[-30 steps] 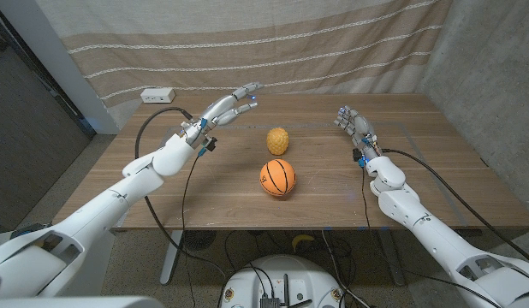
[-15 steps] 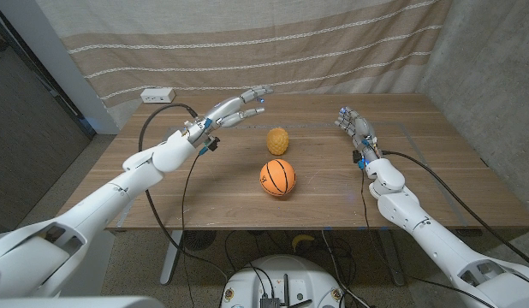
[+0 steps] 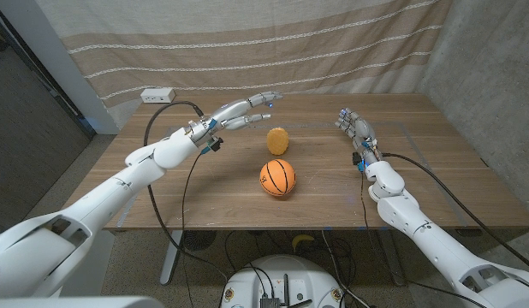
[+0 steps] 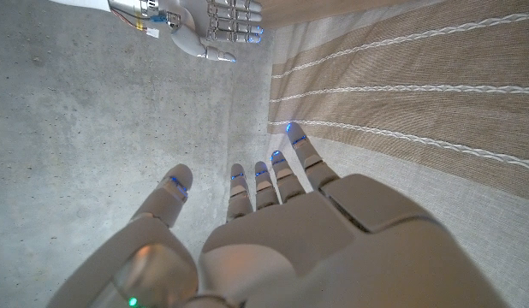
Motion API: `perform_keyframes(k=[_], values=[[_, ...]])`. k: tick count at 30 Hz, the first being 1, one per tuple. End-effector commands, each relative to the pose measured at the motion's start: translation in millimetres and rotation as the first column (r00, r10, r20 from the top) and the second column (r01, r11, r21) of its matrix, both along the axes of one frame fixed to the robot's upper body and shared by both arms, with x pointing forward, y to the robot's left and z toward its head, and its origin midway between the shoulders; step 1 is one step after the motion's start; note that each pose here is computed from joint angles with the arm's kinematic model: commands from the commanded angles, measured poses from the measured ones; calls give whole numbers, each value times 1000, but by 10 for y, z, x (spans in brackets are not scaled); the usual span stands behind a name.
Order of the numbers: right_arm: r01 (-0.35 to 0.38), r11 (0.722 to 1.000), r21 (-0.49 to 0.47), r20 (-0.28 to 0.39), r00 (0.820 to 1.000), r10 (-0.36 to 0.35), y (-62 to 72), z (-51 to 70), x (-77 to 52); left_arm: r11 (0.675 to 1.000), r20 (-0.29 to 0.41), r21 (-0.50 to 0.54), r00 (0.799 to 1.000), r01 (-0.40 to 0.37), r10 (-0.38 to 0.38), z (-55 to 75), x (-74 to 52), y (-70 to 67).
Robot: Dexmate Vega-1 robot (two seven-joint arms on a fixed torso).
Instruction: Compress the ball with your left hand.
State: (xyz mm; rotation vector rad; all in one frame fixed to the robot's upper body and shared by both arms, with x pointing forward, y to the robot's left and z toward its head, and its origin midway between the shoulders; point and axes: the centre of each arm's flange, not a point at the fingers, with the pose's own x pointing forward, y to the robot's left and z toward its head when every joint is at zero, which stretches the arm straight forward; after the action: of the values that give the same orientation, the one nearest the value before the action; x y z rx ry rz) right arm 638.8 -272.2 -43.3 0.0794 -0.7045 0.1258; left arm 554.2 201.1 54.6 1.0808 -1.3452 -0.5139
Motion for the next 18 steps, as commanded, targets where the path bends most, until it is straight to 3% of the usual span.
perform_keyframes(k=[1,18], values=[[8,1000,5,15,1000,-8,13,-44,-76,997,-12,63,999,41,-40,-24,-38,-75],[19,1000,14,33,999,-19,27,-121,-213,988,-30,146,999,46,-42,-99,-100,-151]])
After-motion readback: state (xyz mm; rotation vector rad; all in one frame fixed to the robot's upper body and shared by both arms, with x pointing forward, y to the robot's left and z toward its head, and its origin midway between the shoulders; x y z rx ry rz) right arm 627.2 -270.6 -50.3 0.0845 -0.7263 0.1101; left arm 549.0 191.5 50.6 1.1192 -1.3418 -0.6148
